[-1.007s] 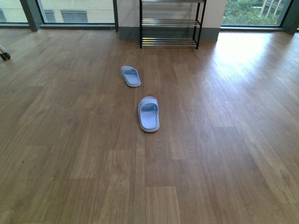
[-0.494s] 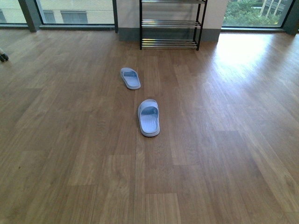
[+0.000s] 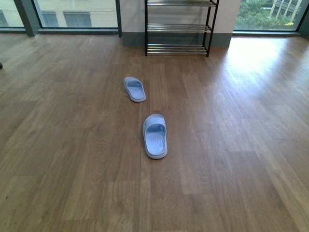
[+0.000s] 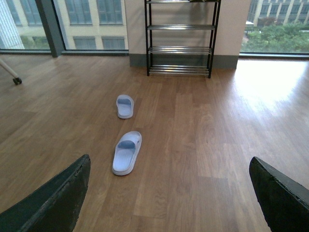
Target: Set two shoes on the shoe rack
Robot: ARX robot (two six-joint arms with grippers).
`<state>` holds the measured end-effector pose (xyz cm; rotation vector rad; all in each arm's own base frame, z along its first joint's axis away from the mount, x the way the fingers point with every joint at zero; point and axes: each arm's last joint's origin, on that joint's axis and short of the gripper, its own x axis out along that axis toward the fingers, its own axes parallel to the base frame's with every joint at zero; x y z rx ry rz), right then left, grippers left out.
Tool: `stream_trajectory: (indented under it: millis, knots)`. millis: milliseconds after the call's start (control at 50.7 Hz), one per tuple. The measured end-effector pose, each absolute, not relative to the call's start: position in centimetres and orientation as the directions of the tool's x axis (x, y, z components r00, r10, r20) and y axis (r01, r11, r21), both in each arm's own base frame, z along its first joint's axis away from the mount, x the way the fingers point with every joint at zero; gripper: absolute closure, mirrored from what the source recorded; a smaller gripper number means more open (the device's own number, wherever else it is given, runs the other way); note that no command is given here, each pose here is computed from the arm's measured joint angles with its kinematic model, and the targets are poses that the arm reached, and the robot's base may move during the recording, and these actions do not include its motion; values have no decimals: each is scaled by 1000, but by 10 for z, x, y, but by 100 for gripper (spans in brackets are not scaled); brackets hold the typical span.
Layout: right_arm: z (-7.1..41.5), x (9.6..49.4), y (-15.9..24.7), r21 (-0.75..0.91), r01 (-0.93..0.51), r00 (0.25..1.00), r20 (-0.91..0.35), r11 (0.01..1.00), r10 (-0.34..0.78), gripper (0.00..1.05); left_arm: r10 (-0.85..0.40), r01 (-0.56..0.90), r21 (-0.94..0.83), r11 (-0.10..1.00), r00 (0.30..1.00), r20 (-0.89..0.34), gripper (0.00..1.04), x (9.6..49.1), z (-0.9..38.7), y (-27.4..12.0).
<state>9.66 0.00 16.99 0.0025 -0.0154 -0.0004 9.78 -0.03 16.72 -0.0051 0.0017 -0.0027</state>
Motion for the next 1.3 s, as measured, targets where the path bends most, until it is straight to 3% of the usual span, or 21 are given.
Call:
stream_trajectory:
  millis: [1303]
  knots:
    - [170,97,0,2,0,1000,15,1000,0,9,-3,3,-5,1000,1000,-2,9,98,167,0]
